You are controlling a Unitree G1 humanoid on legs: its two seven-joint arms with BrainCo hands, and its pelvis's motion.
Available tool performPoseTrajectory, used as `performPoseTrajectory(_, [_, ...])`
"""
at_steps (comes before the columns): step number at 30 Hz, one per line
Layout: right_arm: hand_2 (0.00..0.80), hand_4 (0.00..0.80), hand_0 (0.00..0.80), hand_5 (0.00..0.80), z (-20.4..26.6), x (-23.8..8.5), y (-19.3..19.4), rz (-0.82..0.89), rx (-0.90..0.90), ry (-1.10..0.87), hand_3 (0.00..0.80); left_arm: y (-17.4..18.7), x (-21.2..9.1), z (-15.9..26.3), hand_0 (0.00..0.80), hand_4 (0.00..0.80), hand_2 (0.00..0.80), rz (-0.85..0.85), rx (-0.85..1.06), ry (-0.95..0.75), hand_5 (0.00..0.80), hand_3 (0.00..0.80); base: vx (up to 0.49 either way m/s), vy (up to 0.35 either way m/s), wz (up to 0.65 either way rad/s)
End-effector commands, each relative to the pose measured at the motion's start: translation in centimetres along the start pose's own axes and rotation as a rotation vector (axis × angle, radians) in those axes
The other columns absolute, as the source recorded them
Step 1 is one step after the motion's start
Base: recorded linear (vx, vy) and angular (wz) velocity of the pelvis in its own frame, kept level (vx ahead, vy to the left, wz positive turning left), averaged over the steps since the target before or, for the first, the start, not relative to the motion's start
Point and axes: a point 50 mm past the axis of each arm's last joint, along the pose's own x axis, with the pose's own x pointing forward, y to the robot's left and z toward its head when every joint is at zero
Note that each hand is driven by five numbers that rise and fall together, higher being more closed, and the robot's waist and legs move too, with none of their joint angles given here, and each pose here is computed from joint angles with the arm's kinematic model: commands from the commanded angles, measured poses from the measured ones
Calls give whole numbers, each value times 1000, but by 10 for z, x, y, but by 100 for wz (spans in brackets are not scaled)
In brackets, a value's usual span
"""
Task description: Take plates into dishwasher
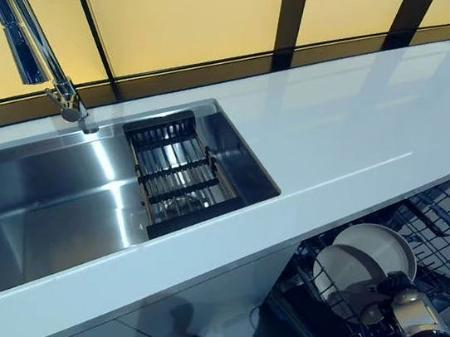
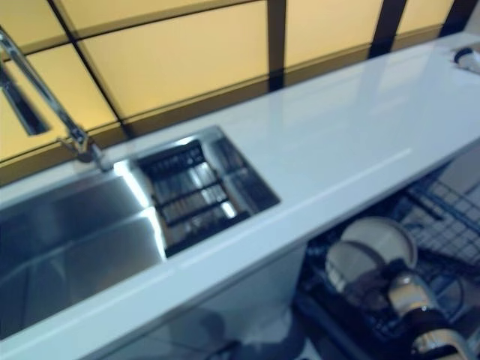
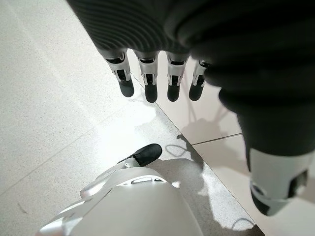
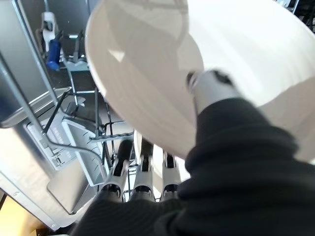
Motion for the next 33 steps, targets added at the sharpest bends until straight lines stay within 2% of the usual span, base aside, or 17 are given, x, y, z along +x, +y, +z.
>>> performPoseTrajectory(1, [0,0,0,0,28,0,-29,-102,36,-59,0,8,3,11,0,0,0,34,43,-4,0,0,0,0,0])
performPoseTrajectory(12, [0,0,0,0,18,-3,-67,-199,34,-35,0,12,1,3,0,0,0,45,39,5,0,0,0,0,0])
performPoseTrajectory(19, [0,0,0,0,8,-11,-107,-309,40,-4,0,14,0,-4,0,0,0,61,27,32,0,0,28,5,-2])
performPoseTrajectory(21, [0,0,0,0,-2,-16,-124,-357,64,17,0,17,0,-9,0,0,0,81,5,58,0,0,40,3,-1])
performPoseTrajectory(27, [0,0,0,0,-26,-23,-146,-392,153,49,0,22,-1,-21,0,0,0,117,-47,109,0,0,21,23,-2])
performPoseTrajectory(33, [0,0,0,0,-60,-24,-145,-393,267,68,0,29,-2,-27,0,0,0,159,-64,119,0,0,10,68,-9])
